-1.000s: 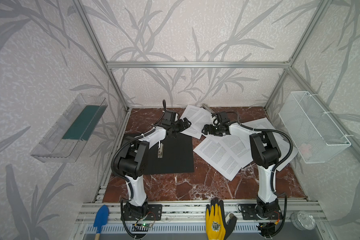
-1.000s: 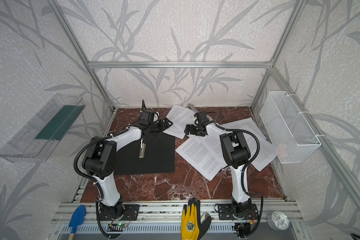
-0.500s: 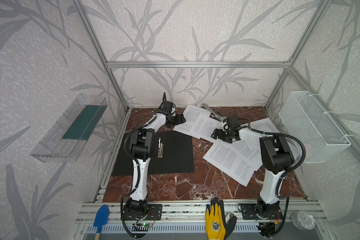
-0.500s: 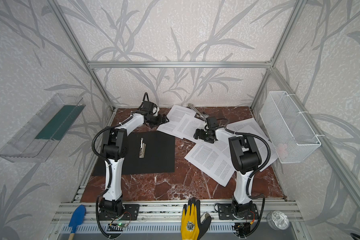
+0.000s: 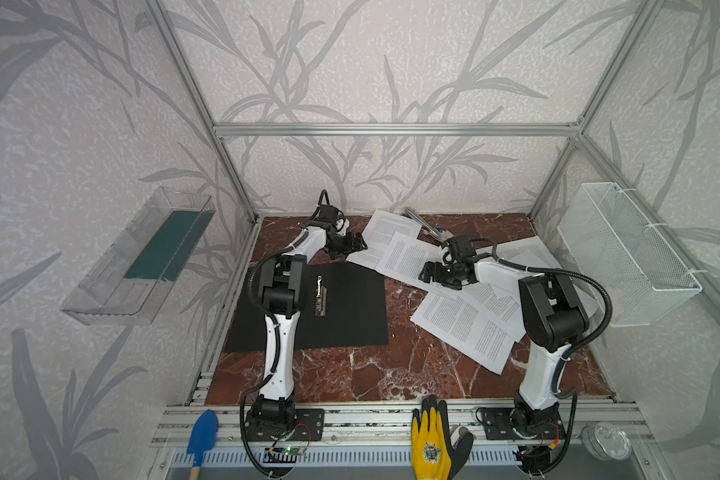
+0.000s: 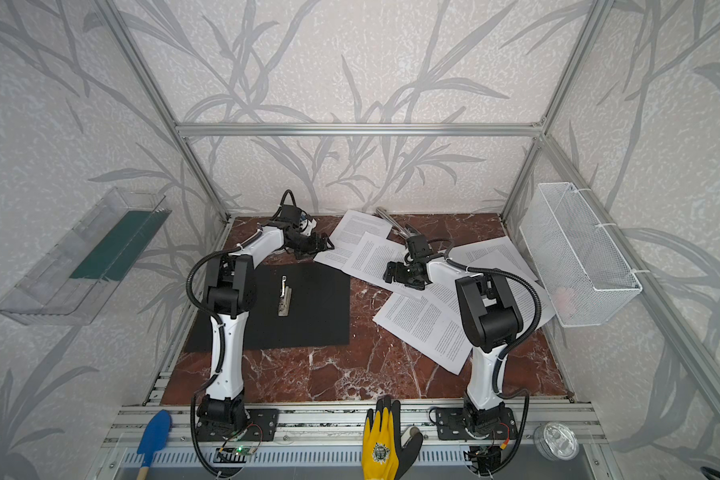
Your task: Put the files into the folder
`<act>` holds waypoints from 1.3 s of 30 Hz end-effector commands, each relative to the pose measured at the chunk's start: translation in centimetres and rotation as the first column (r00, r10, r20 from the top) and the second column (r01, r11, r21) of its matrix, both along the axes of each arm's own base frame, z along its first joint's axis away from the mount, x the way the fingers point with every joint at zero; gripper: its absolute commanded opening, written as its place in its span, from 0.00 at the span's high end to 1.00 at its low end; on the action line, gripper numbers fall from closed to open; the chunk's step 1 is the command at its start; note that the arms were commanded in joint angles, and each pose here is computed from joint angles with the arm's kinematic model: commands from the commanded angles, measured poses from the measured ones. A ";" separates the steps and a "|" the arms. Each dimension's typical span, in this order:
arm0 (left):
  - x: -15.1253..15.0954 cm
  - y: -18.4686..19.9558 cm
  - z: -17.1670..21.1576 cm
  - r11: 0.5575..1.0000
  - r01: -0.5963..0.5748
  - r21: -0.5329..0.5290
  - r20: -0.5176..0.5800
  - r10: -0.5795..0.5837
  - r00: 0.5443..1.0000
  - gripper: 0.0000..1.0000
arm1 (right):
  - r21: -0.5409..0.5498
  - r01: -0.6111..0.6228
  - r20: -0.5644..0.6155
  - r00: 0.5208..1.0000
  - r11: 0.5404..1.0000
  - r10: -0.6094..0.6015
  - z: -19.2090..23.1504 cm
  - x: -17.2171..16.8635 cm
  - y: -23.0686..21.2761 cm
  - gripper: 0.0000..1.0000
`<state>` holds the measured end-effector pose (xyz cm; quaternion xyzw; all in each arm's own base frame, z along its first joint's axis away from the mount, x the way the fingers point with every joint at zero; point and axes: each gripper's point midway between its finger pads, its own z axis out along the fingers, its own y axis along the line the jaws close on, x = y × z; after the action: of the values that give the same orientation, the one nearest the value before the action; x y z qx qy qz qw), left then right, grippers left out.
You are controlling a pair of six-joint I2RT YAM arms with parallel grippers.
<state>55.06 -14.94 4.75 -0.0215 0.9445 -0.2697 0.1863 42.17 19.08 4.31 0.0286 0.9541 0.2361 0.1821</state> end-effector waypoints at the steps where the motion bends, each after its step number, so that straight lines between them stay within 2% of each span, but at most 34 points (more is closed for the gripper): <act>1: -0.1 -0.3 -1.1 0.998 0.031 -0.054 -0.038 -0.033 0.999 0.05 | 0.013 -0.021 0.016 1.000 1.000 0.021 1.5 0.2 0.3 0.06; 5: -0.6 -1.4 -1.1 0.990 0.046 -0.136 -0.072 -0.057 0.996 0.07 | 0.018 -0.021 0.014 1.000 1.000 0.021 1.5 0.2 0.4 0.06; 12: -0.6 -1.7 -0.3 0.976 0.018 -0.217 -0.098 -0.040 0.994 0.11 | 0.037 -0.021 0.008 1.000 0.999 0.021 1.7 0.1 0.5 0.06; 20: 0.3 -1.8 1.4 0.930 -0.009 -0.368 -0.072 -0.019 0.997 0.19 | 0.074 -0.012 0.016 1.000 0.997 0.011 2.5 -0.2 0.2 0.06; 27: 0.8 -2.6 1.9 0.894 -0.007 -0.448 -0.059 -0.022 0.998 0.37 | 0.109 -0.014 0.016 1.000 0.994 0.012 2.9 -0.3 0.5 0.06; 29: 1.0 -2.9 2.2 0.872 -0.003 -0.490 -0.045 -0.022 0.999 0.39 | 0.125 -0.014 0.013 1.000 0.992 0.012 2.9 -0.3 0.6 0.06; 34: 1.1 -2.8 1.3 0.881 -0.020 -0.473 -0.062 -0.011 0.998 0.40 | 0.139 -0.014 0.005 1.000 0.990 0.013 2.6 -0.4 0.7 0.06; 39: 1.2 -2.7 0.6 0.889 -0.037 -0.456 -0.075 0.003 0.997 0.46 | 0.144 -0.013 0.005 1.000 0.990 0.013 2.6 -0.4 0.7 0.06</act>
<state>56.06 -17.32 5.97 -0.0839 0.8616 -0.4782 0.1480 41.78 19.63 5.74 0.0368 0.9404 0.2919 0.1704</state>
